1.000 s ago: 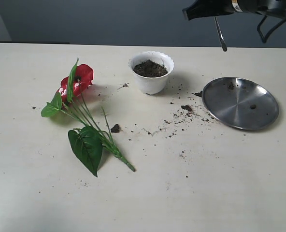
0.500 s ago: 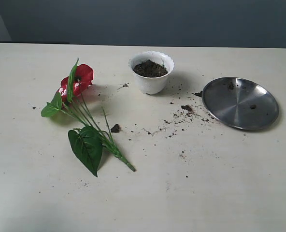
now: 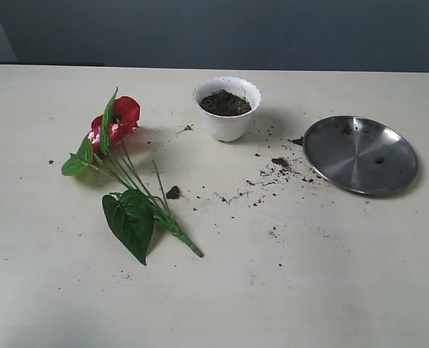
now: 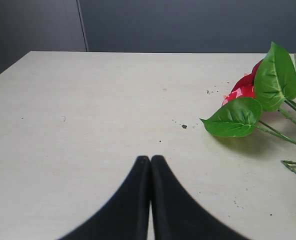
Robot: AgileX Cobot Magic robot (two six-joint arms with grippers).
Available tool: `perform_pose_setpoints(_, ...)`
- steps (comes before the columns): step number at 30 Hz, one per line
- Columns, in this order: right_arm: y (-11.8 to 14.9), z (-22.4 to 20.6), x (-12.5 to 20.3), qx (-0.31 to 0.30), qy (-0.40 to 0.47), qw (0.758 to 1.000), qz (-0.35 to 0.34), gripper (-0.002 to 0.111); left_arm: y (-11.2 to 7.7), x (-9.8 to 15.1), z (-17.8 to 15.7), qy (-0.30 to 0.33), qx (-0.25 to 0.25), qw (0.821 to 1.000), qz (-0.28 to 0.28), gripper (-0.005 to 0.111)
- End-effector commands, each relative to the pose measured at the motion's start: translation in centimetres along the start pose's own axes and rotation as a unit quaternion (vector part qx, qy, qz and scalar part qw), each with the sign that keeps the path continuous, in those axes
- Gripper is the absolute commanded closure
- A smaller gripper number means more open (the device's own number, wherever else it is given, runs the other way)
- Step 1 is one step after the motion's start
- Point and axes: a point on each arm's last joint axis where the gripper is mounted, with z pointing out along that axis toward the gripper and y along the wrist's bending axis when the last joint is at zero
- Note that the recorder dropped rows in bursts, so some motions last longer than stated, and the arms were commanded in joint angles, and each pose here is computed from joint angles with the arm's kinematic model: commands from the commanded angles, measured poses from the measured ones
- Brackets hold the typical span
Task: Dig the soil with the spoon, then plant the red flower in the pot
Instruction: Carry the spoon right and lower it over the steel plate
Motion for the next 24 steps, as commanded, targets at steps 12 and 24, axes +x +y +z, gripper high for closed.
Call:
perform_pose_setpoints(12, 2.4, 6.2, 7.5, 0.009, 0.216, 0.976, 0.034, 0.109, 0.0, 0.0, 0.0, -0.005, 0.001, 1.000, 0.000, 0.106)
perform_pose_setpoints(24, 2.2, 12.5, 9.5, -0.056, 0.442, 0.894, 0.054, 0.109, 0.0, 0.0, 0.0, -0.005, 0.001, 1.000, 0.000, 0.106)
